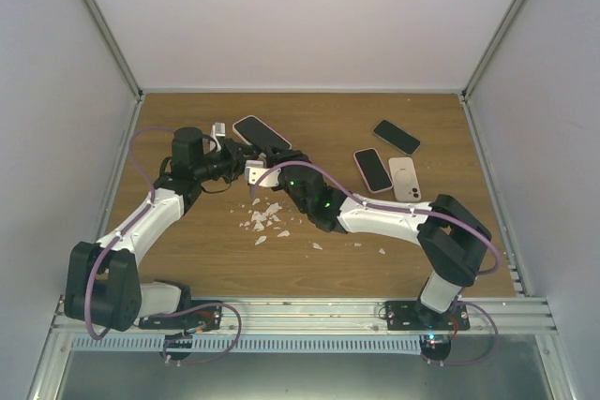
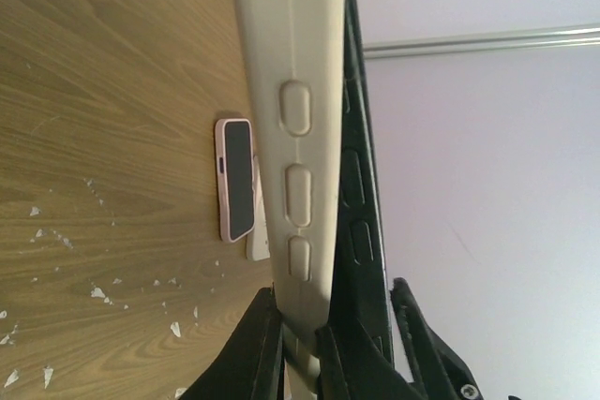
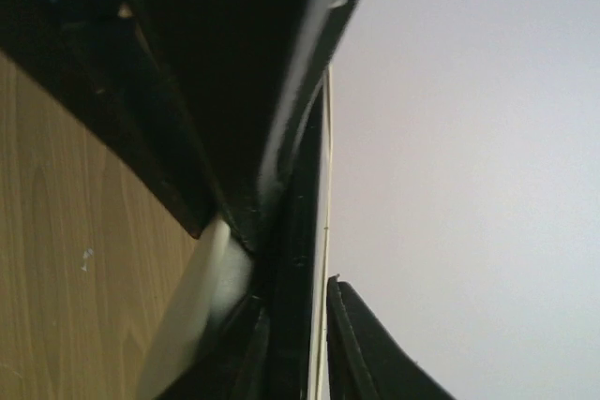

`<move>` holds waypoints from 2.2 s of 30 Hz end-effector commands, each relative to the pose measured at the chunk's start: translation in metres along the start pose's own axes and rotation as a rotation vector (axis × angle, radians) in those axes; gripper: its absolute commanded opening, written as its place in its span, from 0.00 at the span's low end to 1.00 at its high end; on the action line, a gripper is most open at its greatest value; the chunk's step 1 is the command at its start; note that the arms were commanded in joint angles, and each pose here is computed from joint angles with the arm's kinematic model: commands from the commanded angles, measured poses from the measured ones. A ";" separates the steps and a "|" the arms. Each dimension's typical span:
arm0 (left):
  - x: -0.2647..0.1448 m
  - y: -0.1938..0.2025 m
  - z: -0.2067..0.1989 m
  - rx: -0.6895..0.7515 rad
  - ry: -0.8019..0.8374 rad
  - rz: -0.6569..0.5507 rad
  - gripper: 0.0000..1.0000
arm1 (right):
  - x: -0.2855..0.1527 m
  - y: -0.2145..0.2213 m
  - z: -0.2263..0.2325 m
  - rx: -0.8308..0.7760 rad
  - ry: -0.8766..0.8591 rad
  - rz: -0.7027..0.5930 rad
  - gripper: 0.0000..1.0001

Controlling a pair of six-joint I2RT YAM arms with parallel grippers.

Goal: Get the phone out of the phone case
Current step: Remove the phone case from the phone.

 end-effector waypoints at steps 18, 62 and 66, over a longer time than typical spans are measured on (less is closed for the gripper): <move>-0.003 0.002 0.013 0.096 -0.086 -0.009 0.00 | -0.002 0.012 -0.064 0.269 -0.002 0.061 0.01; -0.026 -0.029 0.070 0.302 -0.507 -0.200 0.00 | -0.020 0.034 -0.147 0.518 0.020 0.035 0.00; -0.028 -0.031 0.071 0.318 -0.529 -0.210 0.00 | -0.021 0.040 -0.153 0.533 0.033 0.040 0.01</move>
Point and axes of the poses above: each gripper's point midway between its finger pads, its own x axis out along the fingers, its own z axis along the line the jaws close on, y = z × x, the point moved 3 cm from there along -x, back along the fingers, and after that the axes turned 4 degrees about x, right-handed, at the moved point
